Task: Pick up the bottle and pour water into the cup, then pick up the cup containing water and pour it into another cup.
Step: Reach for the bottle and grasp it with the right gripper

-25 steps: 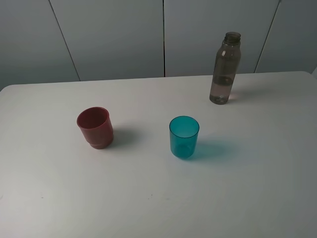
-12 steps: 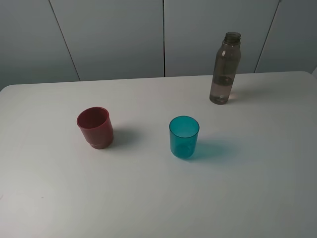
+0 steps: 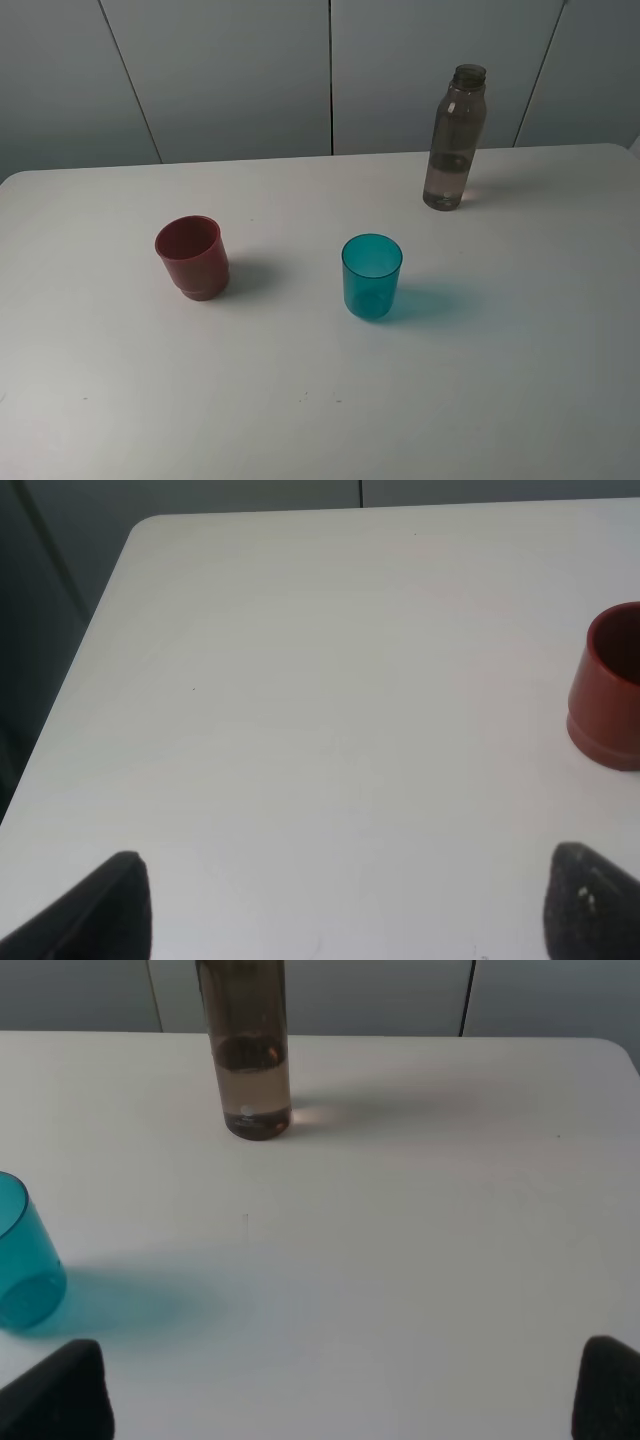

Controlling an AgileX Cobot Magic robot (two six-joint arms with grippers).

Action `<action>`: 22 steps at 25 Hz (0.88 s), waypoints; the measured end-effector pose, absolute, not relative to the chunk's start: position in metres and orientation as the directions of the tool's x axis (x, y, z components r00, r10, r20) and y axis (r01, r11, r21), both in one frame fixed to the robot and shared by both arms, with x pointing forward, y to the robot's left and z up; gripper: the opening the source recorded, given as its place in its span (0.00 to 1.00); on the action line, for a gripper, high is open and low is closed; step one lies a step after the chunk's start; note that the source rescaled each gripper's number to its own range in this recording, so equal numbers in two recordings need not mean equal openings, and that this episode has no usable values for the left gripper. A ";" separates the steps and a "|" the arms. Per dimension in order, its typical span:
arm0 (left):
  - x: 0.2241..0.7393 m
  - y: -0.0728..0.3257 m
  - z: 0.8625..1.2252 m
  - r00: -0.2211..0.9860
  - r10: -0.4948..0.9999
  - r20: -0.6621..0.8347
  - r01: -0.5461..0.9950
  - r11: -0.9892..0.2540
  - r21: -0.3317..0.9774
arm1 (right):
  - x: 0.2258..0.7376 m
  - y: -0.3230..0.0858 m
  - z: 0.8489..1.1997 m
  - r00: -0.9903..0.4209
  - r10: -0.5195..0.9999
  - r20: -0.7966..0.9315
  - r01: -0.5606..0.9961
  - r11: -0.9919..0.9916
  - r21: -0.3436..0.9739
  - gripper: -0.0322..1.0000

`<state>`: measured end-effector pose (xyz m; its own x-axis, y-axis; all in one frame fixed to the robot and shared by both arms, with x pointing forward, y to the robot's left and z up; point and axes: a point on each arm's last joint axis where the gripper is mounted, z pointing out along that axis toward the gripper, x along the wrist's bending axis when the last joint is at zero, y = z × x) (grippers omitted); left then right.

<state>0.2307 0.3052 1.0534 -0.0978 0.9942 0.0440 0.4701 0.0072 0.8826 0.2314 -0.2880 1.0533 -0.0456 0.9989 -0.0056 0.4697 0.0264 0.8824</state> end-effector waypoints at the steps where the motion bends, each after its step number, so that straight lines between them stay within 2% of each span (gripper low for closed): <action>1: 0.231 0.305 1.053 -0.098 0.994 0.044 0.470 0.007 0.883 | 0.231 -0.288 1.053 -0.046 0.999 -0.006 0.470 0.026 0.882 1.00; 22: 0.231 0.305 1.053 -0.098 0.994 0.044 0.470 0.007 0.883 | 0.231 -0.288 1.053 -0.046 0.999 -0.006 0.470 0.026 0.882 1.00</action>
